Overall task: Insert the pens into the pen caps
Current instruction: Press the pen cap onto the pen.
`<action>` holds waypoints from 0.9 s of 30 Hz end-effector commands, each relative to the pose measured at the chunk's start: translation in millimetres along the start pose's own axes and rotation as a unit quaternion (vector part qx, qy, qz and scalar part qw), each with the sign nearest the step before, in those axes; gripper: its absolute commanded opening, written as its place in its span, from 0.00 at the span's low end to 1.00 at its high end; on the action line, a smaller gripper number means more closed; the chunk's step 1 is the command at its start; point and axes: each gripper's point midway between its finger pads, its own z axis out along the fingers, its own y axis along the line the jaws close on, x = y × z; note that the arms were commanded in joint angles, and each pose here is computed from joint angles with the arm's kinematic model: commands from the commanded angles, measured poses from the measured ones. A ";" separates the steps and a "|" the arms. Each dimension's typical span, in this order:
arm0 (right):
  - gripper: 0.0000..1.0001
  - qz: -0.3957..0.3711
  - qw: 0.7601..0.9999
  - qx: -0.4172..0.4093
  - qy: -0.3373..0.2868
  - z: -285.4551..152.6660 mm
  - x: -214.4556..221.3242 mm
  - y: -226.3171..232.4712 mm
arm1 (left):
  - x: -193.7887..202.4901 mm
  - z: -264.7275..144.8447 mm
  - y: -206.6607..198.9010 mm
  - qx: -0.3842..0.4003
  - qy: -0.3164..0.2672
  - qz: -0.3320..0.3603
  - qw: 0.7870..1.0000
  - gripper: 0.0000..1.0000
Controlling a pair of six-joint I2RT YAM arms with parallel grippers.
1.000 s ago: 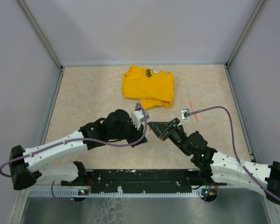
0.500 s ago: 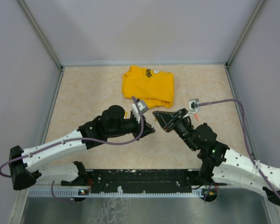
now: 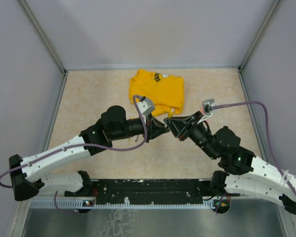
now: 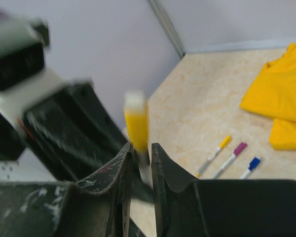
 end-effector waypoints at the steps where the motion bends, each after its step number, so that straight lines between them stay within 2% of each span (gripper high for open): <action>1: 0.22 -0.052 0.992 -0.024 0.110 -17.7 47.3 0.0 | -106.0 -10.6 -7.8 0.005 -0.163 0.044 0.986 0.00; 11: 0.25 -0.055 0.996 -0.034 0.057 -21.4 16.8 5.5 | -89.4 -10.0 -3.6 -0.001 -0.142 0.034 0.989 0.00; 16: 0.29 -0.068 0.996 -0.011 0.062 -27.2 27.7 -12.3 | -73.8 -11.4 17.9 -0.058 -0.121 0.015 0.991 0.00; 20: 0.35 -0.080 0.993 0.028 0.084 -31.9 50.6 -37.3 | -38.6 -7.2 51.7 -0.140 -0.064 -0.006 0.988 0.00; 27: 0.36 -0.074 0.985 0.089 0.127 -42.2 94.9 -76.1 | 56.5 13.5 100.9 -0.240 0.077 -0.043 0.967 0.00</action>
